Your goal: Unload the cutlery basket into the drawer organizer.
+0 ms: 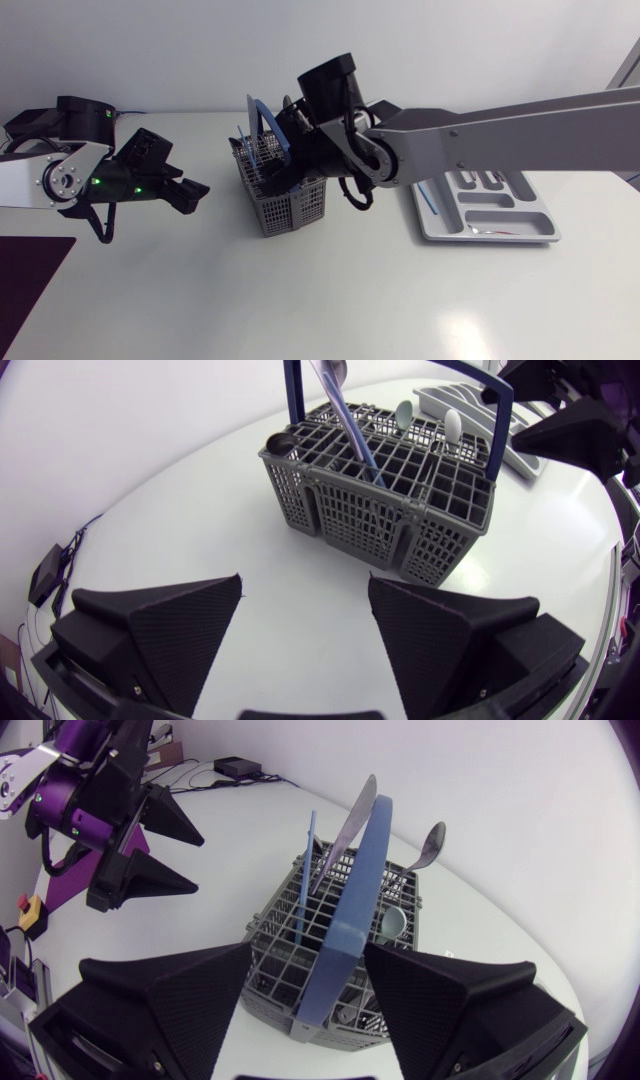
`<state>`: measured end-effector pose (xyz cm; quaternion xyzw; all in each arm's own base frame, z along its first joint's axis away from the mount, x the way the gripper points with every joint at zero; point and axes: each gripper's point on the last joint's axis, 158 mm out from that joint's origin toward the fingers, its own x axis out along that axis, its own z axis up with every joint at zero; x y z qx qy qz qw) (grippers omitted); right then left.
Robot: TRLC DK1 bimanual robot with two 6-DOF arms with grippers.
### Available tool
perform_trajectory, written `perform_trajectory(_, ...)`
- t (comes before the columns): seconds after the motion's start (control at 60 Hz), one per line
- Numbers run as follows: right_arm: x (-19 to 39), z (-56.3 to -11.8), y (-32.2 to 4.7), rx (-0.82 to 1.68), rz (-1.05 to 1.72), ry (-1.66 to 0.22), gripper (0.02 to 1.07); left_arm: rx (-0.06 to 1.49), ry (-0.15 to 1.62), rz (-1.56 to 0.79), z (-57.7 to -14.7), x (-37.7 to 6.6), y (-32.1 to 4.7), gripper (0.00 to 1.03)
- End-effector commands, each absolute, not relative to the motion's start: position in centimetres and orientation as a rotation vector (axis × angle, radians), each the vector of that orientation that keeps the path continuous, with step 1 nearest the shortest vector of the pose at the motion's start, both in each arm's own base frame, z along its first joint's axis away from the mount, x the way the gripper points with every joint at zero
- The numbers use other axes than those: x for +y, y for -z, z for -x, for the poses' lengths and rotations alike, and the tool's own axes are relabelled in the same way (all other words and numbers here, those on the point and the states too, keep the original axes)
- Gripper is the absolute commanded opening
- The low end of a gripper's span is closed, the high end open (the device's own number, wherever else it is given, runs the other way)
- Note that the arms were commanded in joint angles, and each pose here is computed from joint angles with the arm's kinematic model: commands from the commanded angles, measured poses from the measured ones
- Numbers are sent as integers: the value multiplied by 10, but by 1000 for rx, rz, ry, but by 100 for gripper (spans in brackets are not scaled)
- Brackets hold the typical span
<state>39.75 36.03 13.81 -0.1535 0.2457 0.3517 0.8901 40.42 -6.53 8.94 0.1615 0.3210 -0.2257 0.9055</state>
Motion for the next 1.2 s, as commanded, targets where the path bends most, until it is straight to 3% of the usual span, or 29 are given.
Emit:
perform_trajectory(0.0,368,-404,-132,500,322,-723,53,661,475,-340,-402,-61,-82,97)
perform_trajectory(0.05,365,-406,-127,501,335,-716,38,659,468,-334,-405,-58,-82,97)
perform_trajectory(0.25,345,-395,-127,482,329,-753,22,670,466,-329,-411,-55,-76,97)
perform_trajectory(0.683,271,-343,-139,527,418,-915,22,668,481,-330,-423,-63,-76,96)
perform_trajectory(0.717,268,-343,-137,531,417,-911,24,670,488,-325,-426,-65,-75,96)
perform_trajectory(0.733,266,-343,-135,535,417,-909,30,671,495,-323,-427,-68,-74,96)
perform_trajectory(0.767,266,-342,-136,535,416,-909,56,677,508,-317,-430,-73,-71,96)
perform_trajectory(0.8,267,-338,-138,536,411,-914,96,679,511,-314,-434,-75,-70,96)
perform_trajectory(0.817,268,-336,-140,531,410,-916,103,684,515,-306,-437,-79,-68,96)
perform_trajectory(0.983,256,-303,-174,463,398,-921,103,684,534,-281,-464,-97,-64,96)
perform_trajectory(1.15,217,-300,-139,560,377,-845,101,661,515,-242,-506,-102,-58,93)
perform_trajectory(1.183,209,-304,-126,591,369,-823,94,674,519,-240,-511,-104,-54,93)
